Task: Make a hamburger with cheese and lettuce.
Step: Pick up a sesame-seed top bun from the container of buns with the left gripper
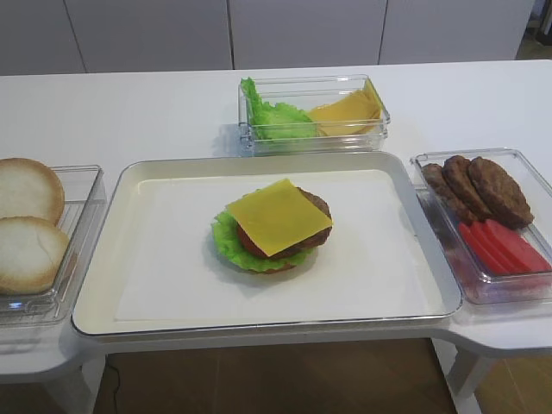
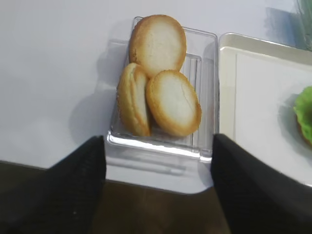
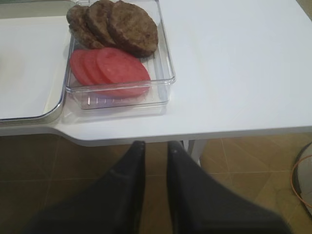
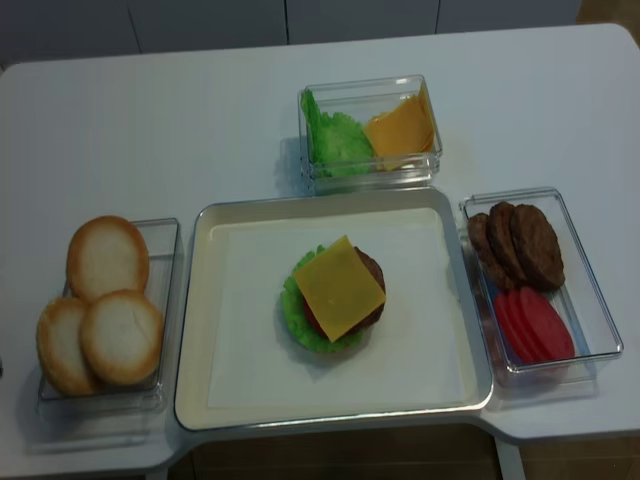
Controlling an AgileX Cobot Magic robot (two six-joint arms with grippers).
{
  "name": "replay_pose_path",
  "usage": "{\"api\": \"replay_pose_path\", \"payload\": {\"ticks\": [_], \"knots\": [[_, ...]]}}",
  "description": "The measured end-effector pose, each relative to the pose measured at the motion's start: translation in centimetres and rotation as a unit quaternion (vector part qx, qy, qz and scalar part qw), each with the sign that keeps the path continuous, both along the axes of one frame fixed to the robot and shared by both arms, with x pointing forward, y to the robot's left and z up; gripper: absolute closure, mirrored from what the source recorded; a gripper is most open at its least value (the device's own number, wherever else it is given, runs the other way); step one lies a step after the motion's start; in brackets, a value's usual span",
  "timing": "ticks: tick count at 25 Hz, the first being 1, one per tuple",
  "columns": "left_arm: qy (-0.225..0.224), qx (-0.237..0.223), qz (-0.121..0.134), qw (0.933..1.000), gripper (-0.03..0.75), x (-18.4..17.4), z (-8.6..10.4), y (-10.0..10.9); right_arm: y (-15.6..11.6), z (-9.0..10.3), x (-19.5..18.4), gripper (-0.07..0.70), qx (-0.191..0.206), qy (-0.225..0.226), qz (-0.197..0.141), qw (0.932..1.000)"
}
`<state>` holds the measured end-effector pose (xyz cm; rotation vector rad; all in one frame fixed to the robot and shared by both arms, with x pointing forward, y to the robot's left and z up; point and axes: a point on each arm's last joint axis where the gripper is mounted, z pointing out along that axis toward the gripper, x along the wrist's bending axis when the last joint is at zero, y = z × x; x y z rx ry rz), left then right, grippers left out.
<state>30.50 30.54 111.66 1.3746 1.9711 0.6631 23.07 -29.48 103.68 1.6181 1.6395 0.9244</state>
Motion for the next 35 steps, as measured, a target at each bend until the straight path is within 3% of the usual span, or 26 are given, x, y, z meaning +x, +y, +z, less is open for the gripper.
{"api": "replay_pose_path", "payload": {"ticks": [3,7,13,17,21,29,35], "knots": [[0.030,-0.030,0.026,0.9987,0.223,3.6,0.6,0.3,0.0,0.0,0.0,0.510,0.000,0.000,0.000,1.0000],[0.092,-0.042,0.038,0.9941,0.225,8.4,0.3,0.6,0.0,0.0,0.0,0.521,0.000,0.000,0.000,1.0000],[0.184,-0.037,0.039,0.9814,0.225,13.5,-2.4,1.1,0.0,0.0,0.0,0.528,0.000,0.000,0.000,1.0000],[0.225,-0.025,0.040,0.9732,0.225,14.7,-4.0,2.5,0.0,0.0,0.0,0.528,0.000,0.000,0.000,1.0000],[0.243,-0.008,0.020,0.9697,0.225,14.8,-4.5,3.6,0.0,0.0,0.0,0.528,0.000,0.000,0.000,1.0000],[0.271,-0.017,-0.007,0.9625,0.225,15.6,-5.7,3.6,0.0,0.0,0.0,0.531,0.000,0.000,0.000,1.0000],[0.284,-0.024,-0.011,0.9585,0.225,16.2,-6.5,3.7,0.0,0.0,0.0,0.531,0.000,0.000,0.000,1.0000]]}}
